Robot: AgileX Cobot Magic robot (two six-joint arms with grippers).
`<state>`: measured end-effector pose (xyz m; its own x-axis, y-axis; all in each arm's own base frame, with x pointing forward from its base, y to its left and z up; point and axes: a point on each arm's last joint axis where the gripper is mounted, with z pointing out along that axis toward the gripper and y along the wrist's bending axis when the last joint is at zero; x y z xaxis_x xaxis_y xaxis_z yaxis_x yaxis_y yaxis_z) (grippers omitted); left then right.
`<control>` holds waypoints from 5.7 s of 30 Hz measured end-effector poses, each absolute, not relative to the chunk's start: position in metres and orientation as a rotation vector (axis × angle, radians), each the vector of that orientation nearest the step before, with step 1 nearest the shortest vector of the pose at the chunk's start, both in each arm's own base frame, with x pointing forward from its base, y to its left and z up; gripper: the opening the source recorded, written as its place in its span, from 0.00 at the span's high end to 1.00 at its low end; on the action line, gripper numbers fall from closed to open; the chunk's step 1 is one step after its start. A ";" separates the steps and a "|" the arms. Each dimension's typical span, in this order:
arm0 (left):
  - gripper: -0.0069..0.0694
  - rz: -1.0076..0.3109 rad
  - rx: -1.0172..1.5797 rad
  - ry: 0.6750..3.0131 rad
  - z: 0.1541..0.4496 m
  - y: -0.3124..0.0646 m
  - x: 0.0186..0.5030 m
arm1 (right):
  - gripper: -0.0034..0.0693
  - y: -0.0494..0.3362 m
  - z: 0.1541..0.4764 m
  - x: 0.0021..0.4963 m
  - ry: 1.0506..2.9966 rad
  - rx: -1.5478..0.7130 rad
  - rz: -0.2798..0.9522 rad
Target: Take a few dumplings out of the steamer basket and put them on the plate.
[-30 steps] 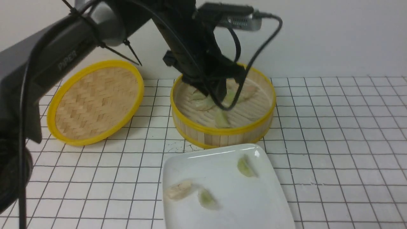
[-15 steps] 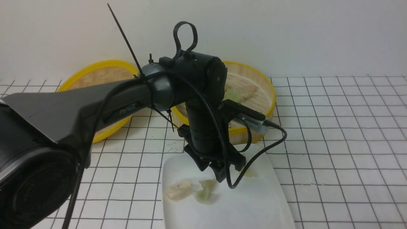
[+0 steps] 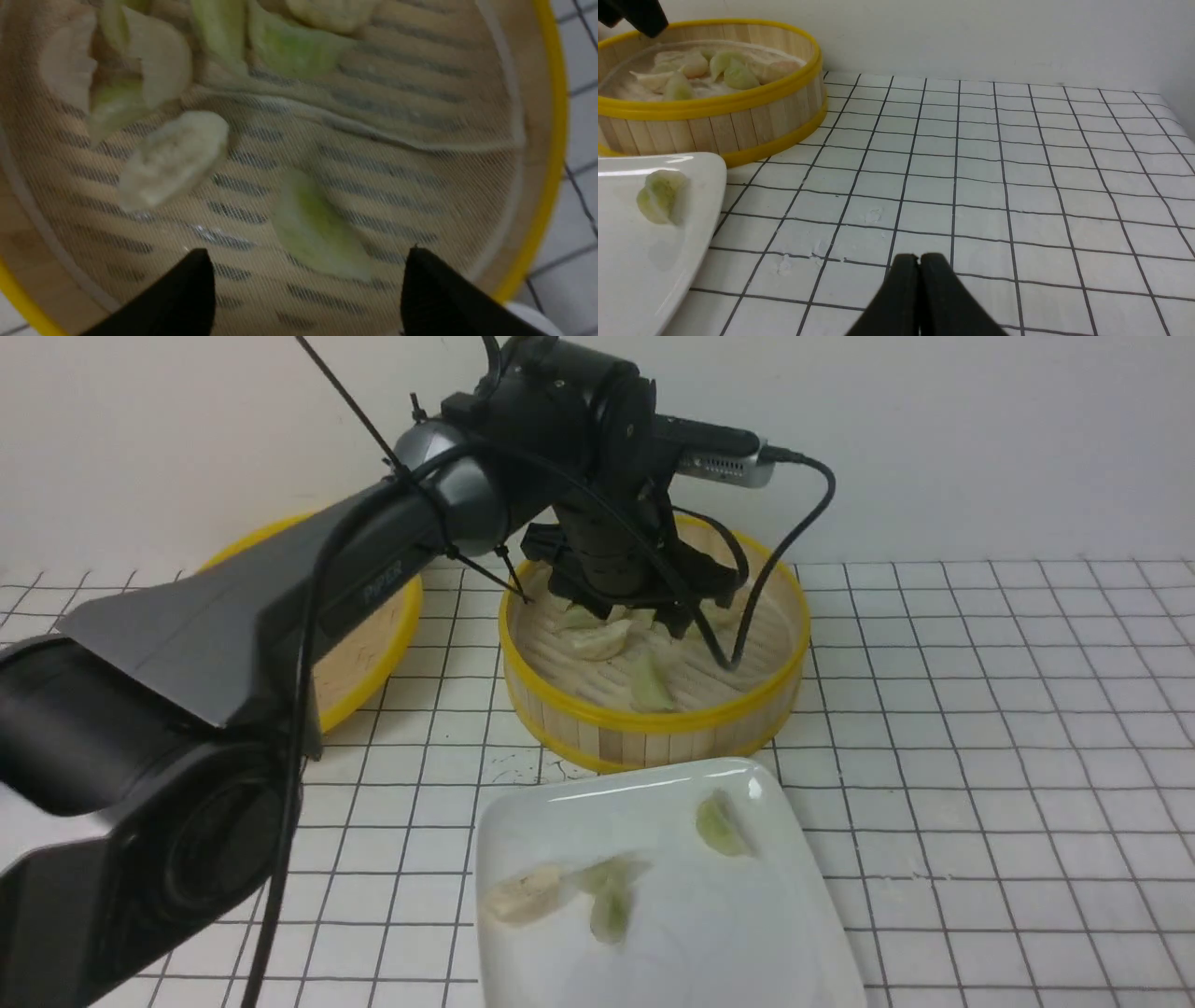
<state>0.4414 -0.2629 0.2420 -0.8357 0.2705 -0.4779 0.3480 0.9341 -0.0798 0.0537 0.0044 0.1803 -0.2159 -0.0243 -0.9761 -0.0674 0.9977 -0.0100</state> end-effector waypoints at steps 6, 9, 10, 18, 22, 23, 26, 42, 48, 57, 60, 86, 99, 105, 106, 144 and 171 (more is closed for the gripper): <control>0.28 -0.204 0.368 2.679 0.194 -0.259 0.465 | 0.97 0.004 0.180 0.054 1.788 -0.067 0.039; 0.28 -0.229 0.363 2.683 0.178 -0.261 0.471 | 0.97 0.004 0.180 0.054 1.788 -0.067 0.039; 0.28 -0.244 0.371 2.685 0.174 -0.263 0.471 | 0.97 0.004 0.180 0.054 1.788 -0.067 0.039; 0.48 -0.254 0.404 2.689 0.168 -0.265 0.471 | 0.97 0.004 0.180 0.054 1.788 -0.067 0.039; 0.70 -0.244 0.441 2.704 0.176 -0.264 0.469 | 0.97 0.004 0.180 0.054 1.788 -0.067 0.039; 0.70 -0.240 0.462 2.724 0.183 -0.263 0.466 | 0.97 0.004 0.180 0.054 1.788 -0.067 0.039; 0.70 -0.239 0.488 2.757 0.207 -0.260 0.458 | 0.97 0.004 0.180 0.054 1.788 -0.067 0.039; 0.70 -0.352 0.766 2.872 0.243 -0.257 0.376 | 0.97 0.004 0.180 0.054 1.788 -0.068 0.039; 0.58 -0.317 0.860 2.939 0.200 -0.272 0.376 | 0.97 0.004 0.180 0.054 1.788 -0.068 0.039; 0.35 -0.198 0.783 2.810 0.228 -0.269 0.397 | 0.97 0.004 0.180 0.054 1.788 -0.068 0.039; 0.35 -0.158 0.681 2.713 0.246 -0.261 0.413 | 0.97 0.004 0.180 0.054 1.788 -0.068 0.039; 0.35 0.017 0.791 2.458 0.168 -0.235 0.496 | 0.97 0.004 0.180 0.054 1.788 -0.068 0.039; 0.59 0.067 0.828 2.542 0.165 -0.233 0.490 | 0.97 0.004 0.180 0.054 1.788 -0.068 0.039; 0.64 0.073 0.857 2.591 0.185 -0.237 0.475 | 0.97 0.004 0.180 0.054 1.788 -0.068 0.039; 0.64 0.071 0.860 2.590 0.193 -0.238 0.471 | 0.97 0.004 0.180 0.054 1.788 -0.068 0.039; 0.58 -0.204 0.907 2.911 0.221 -0.253 0.358 | 0.97 0.004 0.180 0.054 1.788 -0.068 0.039; 0.92 -0.491 0.517 1.853 0.406 -0.092 0.131 | 0.97 0.004 0.180 0.054 1.788 -0.068 0.039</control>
